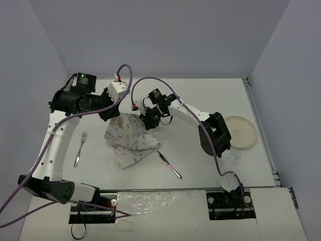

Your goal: Set the dinner table for one person

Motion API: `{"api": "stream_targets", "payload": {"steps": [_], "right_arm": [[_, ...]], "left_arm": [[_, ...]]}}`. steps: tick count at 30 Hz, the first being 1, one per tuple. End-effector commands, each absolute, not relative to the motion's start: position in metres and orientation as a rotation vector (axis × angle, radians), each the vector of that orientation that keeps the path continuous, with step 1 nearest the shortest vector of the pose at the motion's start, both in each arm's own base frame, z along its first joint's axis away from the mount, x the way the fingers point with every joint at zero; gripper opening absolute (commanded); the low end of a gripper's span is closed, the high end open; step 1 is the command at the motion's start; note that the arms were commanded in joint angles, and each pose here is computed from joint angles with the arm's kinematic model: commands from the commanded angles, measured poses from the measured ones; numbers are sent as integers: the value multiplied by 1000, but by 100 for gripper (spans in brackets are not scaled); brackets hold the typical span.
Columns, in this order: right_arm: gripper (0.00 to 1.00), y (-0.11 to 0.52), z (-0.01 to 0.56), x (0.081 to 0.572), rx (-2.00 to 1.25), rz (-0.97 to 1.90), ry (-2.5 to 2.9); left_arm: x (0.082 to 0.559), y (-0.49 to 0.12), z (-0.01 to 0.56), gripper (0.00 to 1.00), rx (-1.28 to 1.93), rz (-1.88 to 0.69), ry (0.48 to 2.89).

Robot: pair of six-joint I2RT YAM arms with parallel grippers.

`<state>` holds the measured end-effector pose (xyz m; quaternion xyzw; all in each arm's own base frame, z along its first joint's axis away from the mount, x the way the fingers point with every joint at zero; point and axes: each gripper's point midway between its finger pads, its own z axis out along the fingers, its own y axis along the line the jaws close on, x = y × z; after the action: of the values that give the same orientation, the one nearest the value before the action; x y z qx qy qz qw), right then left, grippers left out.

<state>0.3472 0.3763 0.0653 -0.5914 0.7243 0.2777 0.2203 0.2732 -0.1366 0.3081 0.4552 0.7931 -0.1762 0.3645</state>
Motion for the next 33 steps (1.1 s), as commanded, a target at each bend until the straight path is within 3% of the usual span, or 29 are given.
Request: {"api": "stream_targets", "payload": {"steps": [1, 8, 13, 20, 23, 27, 28, 29, 30, 31, 33], "right_arm": [[0, 391, 106, 325, -1707, 707, 1860], [0, 386, 119, 333, -1673, 582, 1855], [0, 365, 158, 377, -1507, 313, 1841], [0, 295, 277, 438, -1099, -18, 1754], [0, 293, 298, 412, -1120, 48, 1724], [0, 310, 280, 336, -1354, 314, 1709], [11, 309, 272, 319, -1405, 371, 1713], [28, 307, 263, 302, -1457, 423, 1719], [76, 300, 252, 284, -1533, 462, 1720], [89, 293, 245, 275, -1571, 460, 1725], [92, 277, 239, 272, -1588, 395, 1744]], "left_arm": [[269, -129, 338, 0, 1164, -415, 1926], [271, -121, 346, 0, 1131, -381, 1915], [293, -117, 355, 0, 1072, -314, 1902], [318, -128, 381, 0, 1059, -351, 1872], [306, -134, 382, 0, 1099, -410, 1871], [272, -135, 365, 0, 1201, -487, 1901], [261, -133, 357, 0, 1228, -501, 1925], [250, -131, 349, 0, 1256, -512, 1946], [242, -128, 341, 0, 1279, -504, 1961], [233, -124, 334, 0, 1300, -500, 1975], [218, -118, 325, 0, 1327, -477, 1988]]}}
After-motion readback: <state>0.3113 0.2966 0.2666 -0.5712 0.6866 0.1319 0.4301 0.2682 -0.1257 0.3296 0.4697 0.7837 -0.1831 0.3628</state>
